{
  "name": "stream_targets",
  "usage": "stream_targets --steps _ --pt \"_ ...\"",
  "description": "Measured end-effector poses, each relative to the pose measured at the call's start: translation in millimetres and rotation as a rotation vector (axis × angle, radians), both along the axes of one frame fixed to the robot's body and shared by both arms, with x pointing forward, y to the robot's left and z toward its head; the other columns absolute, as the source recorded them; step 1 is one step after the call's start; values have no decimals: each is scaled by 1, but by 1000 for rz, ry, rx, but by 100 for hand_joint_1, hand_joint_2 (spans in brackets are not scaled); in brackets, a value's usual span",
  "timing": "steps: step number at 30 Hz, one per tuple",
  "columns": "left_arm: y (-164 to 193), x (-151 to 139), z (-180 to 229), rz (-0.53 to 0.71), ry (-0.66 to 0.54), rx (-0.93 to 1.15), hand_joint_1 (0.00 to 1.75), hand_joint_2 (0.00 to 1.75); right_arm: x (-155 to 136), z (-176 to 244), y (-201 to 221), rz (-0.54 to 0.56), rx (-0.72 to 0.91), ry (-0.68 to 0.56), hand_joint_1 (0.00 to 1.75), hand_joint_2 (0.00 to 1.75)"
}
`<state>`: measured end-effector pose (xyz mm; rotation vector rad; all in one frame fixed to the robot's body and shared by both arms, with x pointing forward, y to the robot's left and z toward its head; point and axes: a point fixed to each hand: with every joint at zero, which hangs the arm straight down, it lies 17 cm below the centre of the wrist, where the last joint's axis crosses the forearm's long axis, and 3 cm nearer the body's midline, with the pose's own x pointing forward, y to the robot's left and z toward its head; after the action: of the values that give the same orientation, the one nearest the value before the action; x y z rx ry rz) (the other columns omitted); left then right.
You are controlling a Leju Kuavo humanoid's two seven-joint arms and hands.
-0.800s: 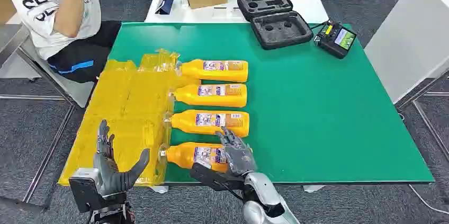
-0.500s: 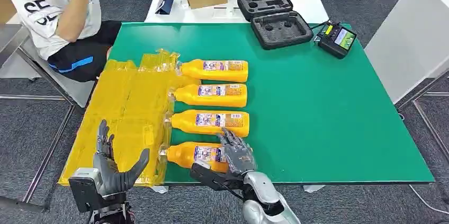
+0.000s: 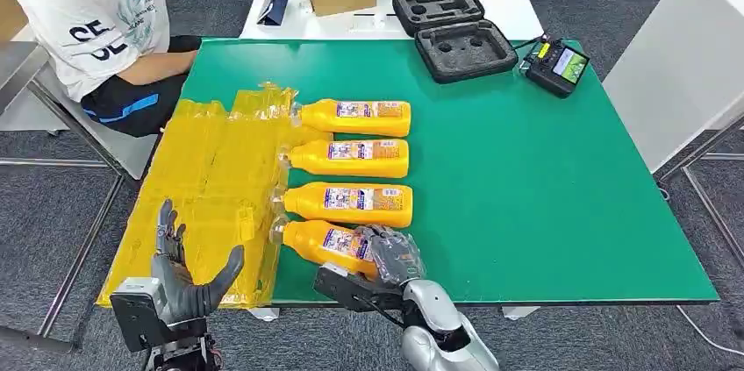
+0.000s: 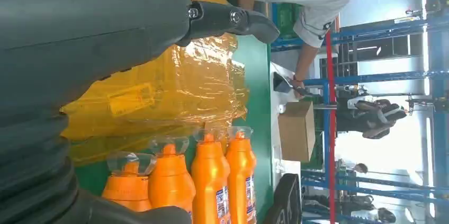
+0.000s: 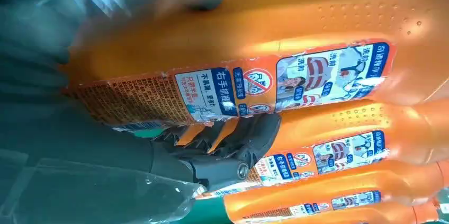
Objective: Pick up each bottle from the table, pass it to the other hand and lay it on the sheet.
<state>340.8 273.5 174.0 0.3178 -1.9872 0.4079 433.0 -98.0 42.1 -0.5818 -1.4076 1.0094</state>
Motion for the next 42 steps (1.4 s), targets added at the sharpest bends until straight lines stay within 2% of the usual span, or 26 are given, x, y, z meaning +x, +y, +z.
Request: stream_targets --steps 11,16,18,22,26,29,32,38,42 --pt "2 0 -1 7 2 0 0 175 1 -1 1 4 -4 2 175 175" --pt "12 -3 -2 48 -2 -30 0 175 1 4 7 33 41 -3 175 175" --pt "15 -4 -3 56 -3 -38 0 175 0 9 16 72 108 -10 175 175" --pt "16 -1 1 50 -22 -50 0 175 -8 38 38 192 306 -93 175 175" --pt "16 1 3 52 -31 -54 0 175 -8 54 41 214 371 -147 175 175" --pt "16 2 4 54 -41 -58 0 175 -8 91 39 232 483 -277 175 175" --pt "16 4 4 54 -45 -66 0 175 -7 121 31 216 549 -386 175 175" --pt "17 4 2 63 -50 -74 0 175 -16 150 11 163 643 -534 175 175" --pt "23 1 1 90 -58 -102 0 175 -20 158 -10 63 663 -618 175 175"
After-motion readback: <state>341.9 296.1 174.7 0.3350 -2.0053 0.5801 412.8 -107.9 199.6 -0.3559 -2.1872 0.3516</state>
